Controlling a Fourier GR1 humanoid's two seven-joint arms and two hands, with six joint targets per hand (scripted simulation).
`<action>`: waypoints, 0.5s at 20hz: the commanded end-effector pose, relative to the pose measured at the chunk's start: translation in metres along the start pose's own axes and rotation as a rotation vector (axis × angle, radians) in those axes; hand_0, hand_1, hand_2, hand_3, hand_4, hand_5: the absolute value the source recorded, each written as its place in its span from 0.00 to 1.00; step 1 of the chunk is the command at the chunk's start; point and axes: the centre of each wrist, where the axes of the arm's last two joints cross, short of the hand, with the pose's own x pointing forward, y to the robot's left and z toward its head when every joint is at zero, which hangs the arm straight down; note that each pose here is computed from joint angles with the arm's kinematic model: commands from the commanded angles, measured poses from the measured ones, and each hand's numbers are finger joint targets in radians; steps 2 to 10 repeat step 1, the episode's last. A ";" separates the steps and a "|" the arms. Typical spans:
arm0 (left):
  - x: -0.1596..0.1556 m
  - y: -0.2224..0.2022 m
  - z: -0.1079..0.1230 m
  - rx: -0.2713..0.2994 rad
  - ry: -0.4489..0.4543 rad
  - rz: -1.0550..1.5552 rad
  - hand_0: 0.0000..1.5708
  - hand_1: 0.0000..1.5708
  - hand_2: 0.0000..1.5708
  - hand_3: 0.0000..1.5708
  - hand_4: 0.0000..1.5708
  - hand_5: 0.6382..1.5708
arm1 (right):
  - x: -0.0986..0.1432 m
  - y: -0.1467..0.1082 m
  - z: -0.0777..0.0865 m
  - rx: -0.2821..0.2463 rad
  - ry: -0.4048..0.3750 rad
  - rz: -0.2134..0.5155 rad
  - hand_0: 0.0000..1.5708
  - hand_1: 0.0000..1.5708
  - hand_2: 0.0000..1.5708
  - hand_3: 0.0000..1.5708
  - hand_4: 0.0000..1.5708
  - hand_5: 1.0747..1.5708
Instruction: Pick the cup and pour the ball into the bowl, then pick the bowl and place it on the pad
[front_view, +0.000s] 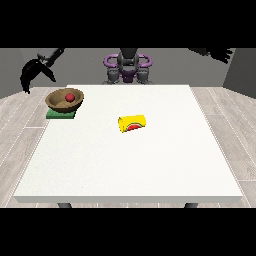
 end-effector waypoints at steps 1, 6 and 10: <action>-0.038 -0.032 0.020 -0.004 0.134 0.015 0.00 0.00 0.00 0.00 0.57 0.99 | 0.030 0.039 0.002 0.144 -0.077 -0.055 0.00 0.00 0.00 0.00 0.30 0.72; -0.038 -0.032 0.020 -0.004 0.134 0.015 0.00 0.00 0.00 0.00 0.57 0.99 | 0.030 0.039 0.002 0.144 -0.077 -0.055 0.00 0.00 0.00 0.00 0.30 0.72; -0.038 -0.032 0.020 -0.004 0.134 0.015 0.00 0.00 0.00 0.00 0.57 0.99 | 0.030 0.039 0.002 0.144 -0.077 -0.055 0.00 0.00 0.00 0.00 0.30 0.72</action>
